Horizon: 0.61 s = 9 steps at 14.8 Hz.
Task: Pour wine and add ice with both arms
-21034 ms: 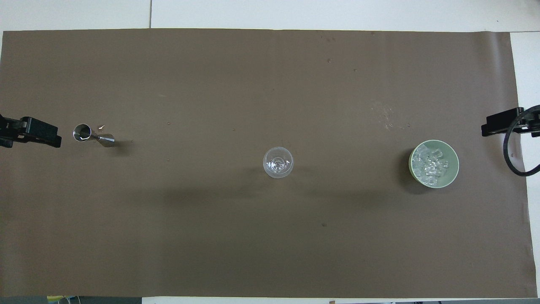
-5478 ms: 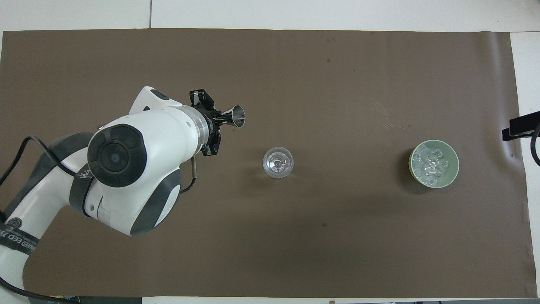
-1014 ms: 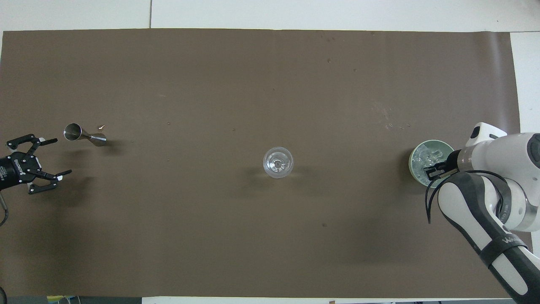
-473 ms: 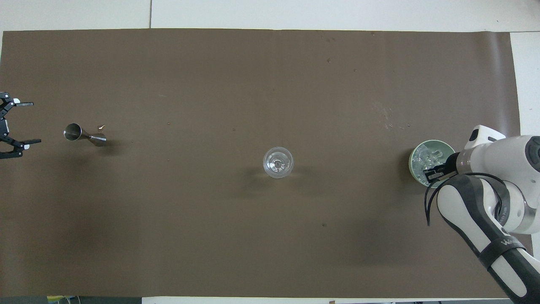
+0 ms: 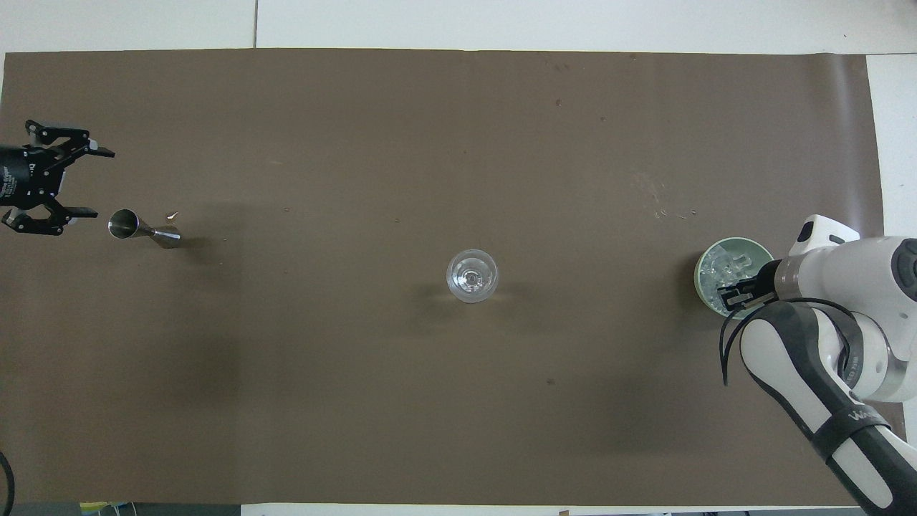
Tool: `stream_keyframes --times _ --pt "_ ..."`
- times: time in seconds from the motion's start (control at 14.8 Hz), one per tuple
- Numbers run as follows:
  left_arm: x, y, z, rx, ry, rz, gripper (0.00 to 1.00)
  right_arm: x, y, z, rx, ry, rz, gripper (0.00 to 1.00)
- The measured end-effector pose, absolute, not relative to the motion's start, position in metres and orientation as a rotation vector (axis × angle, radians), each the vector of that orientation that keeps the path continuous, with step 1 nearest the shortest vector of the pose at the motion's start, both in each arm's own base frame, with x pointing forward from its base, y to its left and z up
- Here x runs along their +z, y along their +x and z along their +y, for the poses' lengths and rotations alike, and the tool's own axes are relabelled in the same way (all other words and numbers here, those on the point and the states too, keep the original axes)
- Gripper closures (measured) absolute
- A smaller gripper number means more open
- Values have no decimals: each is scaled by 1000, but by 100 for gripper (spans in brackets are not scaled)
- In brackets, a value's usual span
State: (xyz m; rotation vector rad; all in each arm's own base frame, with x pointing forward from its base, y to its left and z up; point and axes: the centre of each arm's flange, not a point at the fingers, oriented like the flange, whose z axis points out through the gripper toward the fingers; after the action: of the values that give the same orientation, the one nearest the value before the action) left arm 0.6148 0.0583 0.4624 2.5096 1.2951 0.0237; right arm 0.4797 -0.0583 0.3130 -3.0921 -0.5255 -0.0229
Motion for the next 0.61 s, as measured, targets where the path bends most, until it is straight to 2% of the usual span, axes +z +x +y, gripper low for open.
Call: stream_keyframes --times 0.34,0.47,0.61 --pt "490 604 -37 135 2795 991 0 313 479 -59 -23 -3092 -524 63" --pt "499 598 -53 144 2874 805 0 313 479 -59 -23 -3092 -523 74" --pt "508 588 -51 112 2944 604 0 313 479 -59 -23 -3092 -523 74"
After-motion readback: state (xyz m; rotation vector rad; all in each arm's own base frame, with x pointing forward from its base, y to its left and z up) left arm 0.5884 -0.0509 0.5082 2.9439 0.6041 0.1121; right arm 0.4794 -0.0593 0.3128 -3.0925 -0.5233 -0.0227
